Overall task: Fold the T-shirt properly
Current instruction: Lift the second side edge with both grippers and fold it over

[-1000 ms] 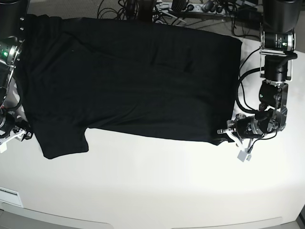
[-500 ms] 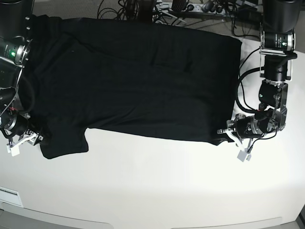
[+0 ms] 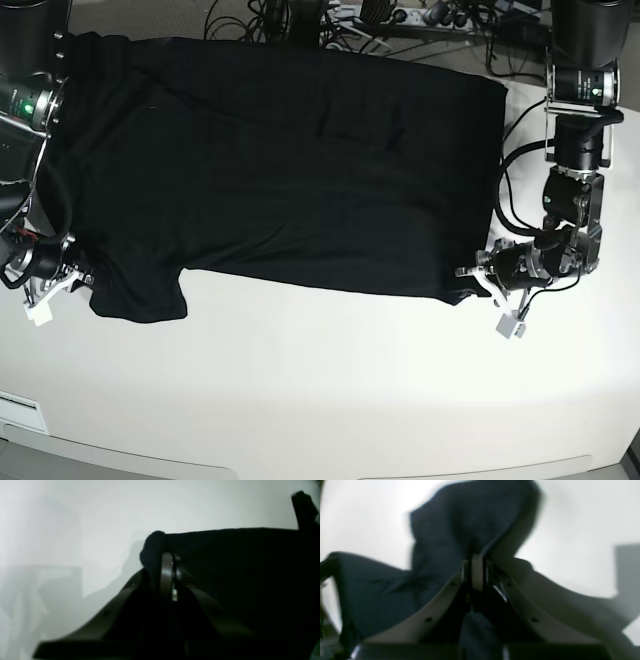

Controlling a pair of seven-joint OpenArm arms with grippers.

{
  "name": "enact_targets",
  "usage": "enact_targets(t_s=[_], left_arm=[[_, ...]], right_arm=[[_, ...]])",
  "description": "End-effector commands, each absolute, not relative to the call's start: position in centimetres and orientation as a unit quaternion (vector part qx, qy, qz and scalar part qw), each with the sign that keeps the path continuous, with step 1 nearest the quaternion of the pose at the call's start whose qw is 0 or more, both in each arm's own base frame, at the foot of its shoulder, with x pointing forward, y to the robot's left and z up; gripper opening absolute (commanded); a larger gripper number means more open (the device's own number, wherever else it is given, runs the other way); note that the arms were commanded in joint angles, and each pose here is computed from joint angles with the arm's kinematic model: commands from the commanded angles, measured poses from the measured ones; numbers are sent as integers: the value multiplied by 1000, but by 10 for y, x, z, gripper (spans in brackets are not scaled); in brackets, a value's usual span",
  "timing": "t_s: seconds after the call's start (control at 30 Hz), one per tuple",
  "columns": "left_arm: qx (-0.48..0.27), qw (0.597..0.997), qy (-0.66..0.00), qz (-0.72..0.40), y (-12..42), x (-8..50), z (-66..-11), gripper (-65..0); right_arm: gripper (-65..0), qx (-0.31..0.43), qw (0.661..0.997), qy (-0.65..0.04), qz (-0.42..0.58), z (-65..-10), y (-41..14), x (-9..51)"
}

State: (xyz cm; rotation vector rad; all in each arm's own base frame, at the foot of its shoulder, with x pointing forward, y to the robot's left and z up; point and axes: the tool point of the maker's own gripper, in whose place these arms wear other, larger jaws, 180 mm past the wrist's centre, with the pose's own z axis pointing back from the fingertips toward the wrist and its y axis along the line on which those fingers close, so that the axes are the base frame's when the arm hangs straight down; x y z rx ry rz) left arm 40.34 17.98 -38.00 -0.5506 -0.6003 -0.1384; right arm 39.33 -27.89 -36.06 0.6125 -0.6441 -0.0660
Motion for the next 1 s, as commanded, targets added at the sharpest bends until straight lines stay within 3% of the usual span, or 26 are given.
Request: enact_targets(t_s=[0.0,0.23,0.53,0.97], left_arm=[[-229,930,-278,-74,196,403,-385,-650],[-275,892,-322,-159,173,410,-355,-650],[-290,850,-365,-244,145,411,-309,-650],[-290,843,-379,-246,182,403,-272,-650]], right_arm=[[-650,285,893,-347,-15,-332,-293,405],[-650,211,912,-335,107,-327,-284,364],[-650,148,892,-330,272,-300,-246,303],[-650,128,892,-365,232,-273,-277,281]])
